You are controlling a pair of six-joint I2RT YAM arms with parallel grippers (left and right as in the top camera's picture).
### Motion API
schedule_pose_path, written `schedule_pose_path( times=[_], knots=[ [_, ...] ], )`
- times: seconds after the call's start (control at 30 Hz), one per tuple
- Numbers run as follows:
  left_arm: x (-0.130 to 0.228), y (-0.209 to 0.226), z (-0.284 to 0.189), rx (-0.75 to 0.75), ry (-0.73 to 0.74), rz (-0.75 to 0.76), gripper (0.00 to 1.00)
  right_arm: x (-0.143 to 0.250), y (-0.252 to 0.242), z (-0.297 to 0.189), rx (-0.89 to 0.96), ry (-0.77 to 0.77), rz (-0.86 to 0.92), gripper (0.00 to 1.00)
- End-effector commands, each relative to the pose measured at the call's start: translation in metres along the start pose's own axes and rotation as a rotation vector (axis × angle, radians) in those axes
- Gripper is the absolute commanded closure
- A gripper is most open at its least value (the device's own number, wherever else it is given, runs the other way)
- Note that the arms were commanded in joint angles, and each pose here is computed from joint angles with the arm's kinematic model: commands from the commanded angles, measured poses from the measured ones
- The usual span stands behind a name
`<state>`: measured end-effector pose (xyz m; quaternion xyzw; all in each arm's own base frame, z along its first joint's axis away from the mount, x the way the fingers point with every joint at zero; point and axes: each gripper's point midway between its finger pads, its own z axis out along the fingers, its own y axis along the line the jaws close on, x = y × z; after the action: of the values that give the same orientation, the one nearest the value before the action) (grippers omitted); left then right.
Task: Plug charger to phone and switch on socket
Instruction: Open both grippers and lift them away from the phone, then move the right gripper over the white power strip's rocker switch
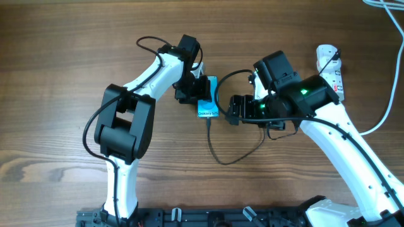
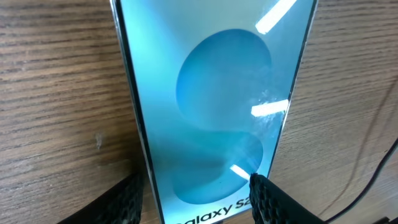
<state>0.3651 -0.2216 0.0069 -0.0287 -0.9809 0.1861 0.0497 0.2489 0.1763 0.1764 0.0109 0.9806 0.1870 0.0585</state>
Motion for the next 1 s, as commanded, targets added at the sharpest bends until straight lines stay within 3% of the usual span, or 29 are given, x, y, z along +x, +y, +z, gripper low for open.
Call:
schedule_pose_path(
  times=[0.0,0.07,0.1,0.13,0.17,0.33,0.4,0.53,0.77,0.97],
  knots=[
    [0.001,0.016,-0.004,-0.054,0.011,-0.026,0.42,-0.008,-0.009,-0.009,0.060,-0.061,-0.005,0.00],
    [-0.003,0.017,-0.027,-0.045,-0.017,-0.042,0.40,-0.008,-0.010,-0.010,0.065,-0.064,-0.009,0.00],
    [-0.007,0.017,-0.047,-0.034,-0.056,-0.052,0.28,-0.008,-0.010,-0.010,0.066,-0.061,-0.045,0.00],
    [-0.010,0.017,-0.063,-0.032,-0.093,-0.068,0.06,-0.007,-0.011,-0.010,0.072,-0.058,-0.072,0.00],
    [-0.012,0.021,-0.080,-0.042,-0.137,-0.095,0.00,-0.007,-0.014,-0.011,0.088,-0.058,-0.083,0.00],
    [-0.010,0.032,-0.194,-0.084,-0.436,-0.186,0.00,-0.018,-0.049,-0.036,0.291,-0.125,-0.046,0.00],
    [0.002,0.034,-0.242,-0.108,-0.573,-0.205,0.00,-0.031,-0.074,-0.068,0.388,-0.198,0.053,0.00],
    [0.033,0.032,-0.296,-0.136,-0.715,-0.201,0.00,-0.067,-0.140,-0.134,0.522,-0.387,0.290,0.00],
    [0.062,0.031,-0.310,-0.141,-0.717,-0.202,0.00,-0.106,-0.268,-0.163,0.610,-0.495,0.562,0.00],
    [0.061,0.031,-0.310,-0.141,-0.717,-0.203,0.00,-0.118,-0.326,-0.158,0.661,-0.516,0.684,0.00]
  ],
)
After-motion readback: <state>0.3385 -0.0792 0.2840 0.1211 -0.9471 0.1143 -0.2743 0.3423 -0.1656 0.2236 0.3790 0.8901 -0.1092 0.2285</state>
